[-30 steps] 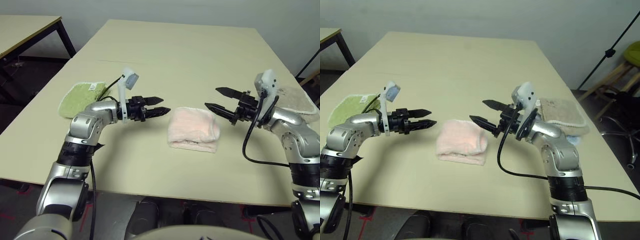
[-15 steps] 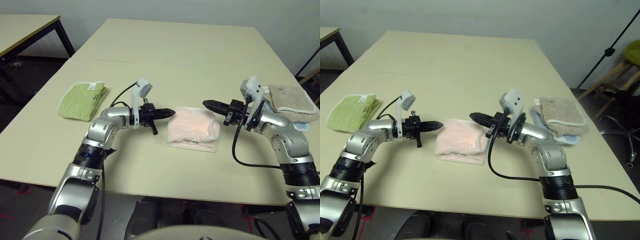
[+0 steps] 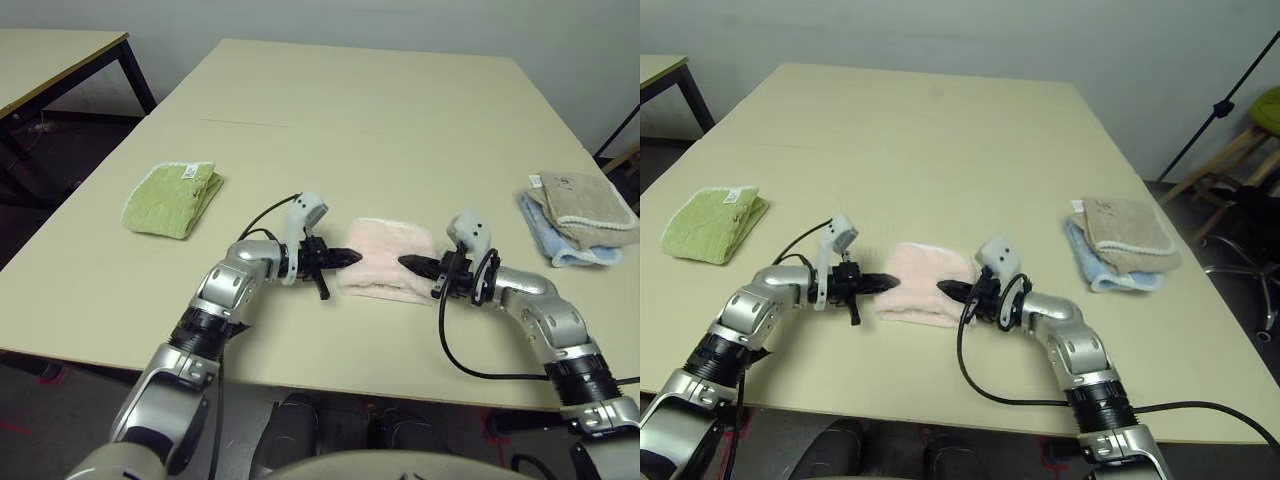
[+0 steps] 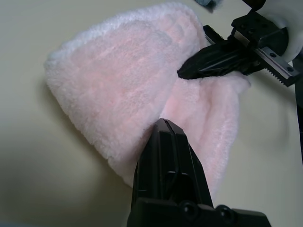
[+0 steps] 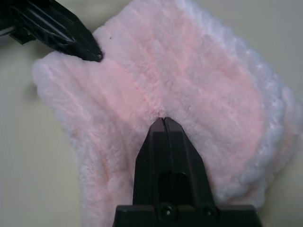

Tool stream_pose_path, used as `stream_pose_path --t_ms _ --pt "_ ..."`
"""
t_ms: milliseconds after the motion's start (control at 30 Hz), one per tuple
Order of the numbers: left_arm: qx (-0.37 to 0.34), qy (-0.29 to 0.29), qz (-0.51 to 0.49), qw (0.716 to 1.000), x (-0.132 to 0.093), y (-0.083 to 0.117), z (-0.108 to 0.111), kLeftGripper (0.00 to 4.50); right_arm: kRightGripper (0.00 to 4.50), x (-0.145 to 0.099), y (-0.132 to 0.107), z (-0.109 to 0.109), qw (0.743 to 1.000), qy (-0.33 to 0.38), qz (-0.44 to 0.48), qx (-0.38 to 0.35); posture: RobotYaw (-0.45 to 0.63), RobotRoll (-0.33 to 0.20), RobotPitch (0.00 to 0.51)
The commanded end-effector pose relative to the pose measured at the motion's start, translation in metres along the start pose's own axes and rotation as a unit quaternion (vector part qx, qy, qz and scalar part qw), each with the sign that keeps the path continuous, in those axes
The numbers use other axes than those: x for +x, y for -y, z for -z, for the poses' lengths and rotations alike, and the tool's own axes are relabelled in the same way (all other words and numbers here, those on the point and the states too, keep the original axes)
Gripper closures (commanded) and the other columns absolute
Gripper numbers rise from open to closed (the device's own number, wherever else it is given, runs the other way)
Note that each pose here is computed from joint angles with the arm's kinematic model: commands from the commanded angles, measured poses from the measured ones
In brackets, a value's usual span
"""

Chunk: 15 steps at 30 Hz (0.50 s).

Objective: Fold the towel and set it aside.

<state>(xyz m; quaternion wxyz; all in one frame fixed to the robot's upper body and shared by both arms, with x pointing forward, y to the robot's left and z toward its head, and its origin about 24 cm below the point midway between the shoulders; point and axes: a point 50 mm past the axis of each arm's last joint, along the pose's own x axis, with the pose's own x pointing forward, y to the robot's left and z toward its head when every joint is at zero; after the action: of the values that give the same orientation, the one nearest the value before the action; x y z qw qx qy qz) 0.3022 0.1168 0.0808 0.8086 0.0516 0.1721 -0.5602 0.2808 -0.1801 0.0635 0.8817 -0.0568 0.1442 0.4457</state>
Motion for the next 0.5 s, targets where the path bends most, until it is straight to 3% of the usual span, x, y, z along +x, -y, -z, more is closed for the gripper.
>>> stream_pose_path --t_ms 33,200,500 --pt "-0.005 -0.014 -0.001 1.0 0.0 0.0 0.007 4.5 4.49 -0.001 0.005 0.011 1.0 -0.025 0.016 0.007 0.11 0.0 0.065" --pt "0.0 -0.002 0.001 1.0 -0.003 0.001 -0.001 4.5 4.49 -0.005 0.006 -0.005 0.999 0.024 -0.003 0.024 0.11 0.0 0.063" --pt "0.021 0.076 0.002 0.997 -0.006 -0.005 -0.056 4.5 4.49 -0.012 0.019 -0.056 0.989 0.144 -0.001 0.034 0.1 0.0 0.047"
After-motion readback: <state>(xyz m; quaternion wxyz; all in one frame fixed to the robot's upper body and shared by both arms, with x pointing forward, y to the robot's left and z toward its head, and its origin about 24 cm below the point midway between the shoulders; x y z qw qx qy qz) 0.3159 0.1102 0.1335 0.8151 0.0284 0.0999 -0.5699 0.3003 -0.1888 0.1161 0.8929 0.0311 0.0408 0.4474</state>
